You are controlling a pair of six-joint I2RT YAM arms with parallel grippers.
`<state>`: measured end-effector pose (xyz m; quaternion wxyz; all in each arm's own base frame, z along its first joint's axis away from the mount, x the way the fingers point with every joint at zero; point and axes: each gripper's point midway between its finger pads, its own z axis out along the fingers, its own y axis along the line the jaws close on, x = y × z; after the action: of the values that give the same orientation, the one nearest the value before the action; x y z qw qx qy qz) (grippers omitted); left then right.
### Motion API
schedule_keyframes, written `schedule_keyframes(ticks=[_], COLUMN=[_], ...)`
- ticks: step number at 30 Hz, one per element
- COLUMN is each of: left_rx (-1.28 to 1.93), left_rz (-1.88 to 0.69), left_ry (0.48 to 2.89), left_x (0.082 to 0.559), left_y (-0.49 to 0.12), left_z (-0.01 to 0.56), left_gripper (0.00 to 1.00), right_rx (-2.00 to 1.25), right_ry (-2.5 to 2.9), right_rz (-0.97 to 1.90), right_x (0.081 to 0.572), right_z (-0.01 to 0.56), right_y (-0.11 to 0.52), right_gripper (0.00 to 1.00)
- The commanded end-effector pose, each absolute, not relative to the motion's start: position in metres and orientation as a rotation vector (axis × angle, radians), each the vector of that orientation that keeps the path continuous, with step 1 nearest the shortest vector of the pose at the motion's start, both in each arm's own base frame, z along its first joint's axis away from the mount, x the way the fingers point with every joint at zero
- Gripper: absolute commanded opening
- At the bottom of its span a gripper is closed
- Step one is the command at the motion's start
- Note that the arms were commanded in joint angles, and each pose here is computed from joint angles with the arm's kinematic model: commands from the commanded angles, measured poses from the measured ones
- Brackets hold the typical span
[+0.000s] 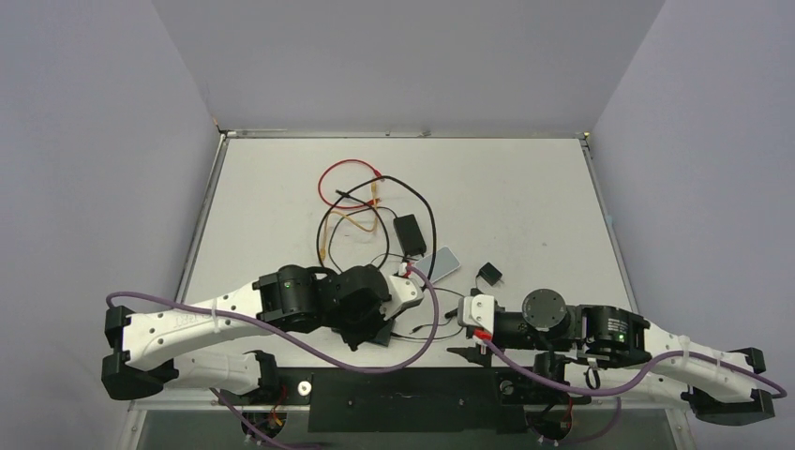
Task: Insert the plug into the switch port
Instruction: Pick up the connector from the center of the board.
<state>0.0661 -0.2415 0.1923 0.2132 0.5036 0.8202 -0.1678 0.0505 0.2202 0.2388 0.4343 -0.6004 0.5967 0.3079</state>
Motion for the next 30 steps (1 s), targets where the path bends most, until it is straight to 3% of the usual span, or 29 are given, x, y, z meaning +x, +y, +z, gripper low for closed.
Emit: schedule_keyframes(ticks=[1, 9, 25, 30], left_rx=[1.35, 1.378, 1.392, 1.362], left_rz=[-0.539, -0.567, -0.692, -0.763], left_ry=[2.216, 2.193, 2.13, 2.06], left_x=[0.065, 0.06, 0.047, 0.045], left_y=[-0.251, -0.248, -0.248, -0.249], left_z=[0.205, 0.203, 0.216, 0.233], left_gripper=[0.0, 0.0, 0.0, 0.0], right_rx=[-1.477, -1.48, -1.531, -1.612], right_ry=[1.316, 1.148, 1.106, 1.152], right_rz=[0.685, 0.646, 0.742, 0.772], right_x=[0.069, 0.08, 0.101, 0.098], right_z=[0.257, 0.274, 0.254, 0.234], right_y=[0.245, 0.274, 0.312, 0.315], right_gripper=[0.59, 0.6, 0.58, 0.48])
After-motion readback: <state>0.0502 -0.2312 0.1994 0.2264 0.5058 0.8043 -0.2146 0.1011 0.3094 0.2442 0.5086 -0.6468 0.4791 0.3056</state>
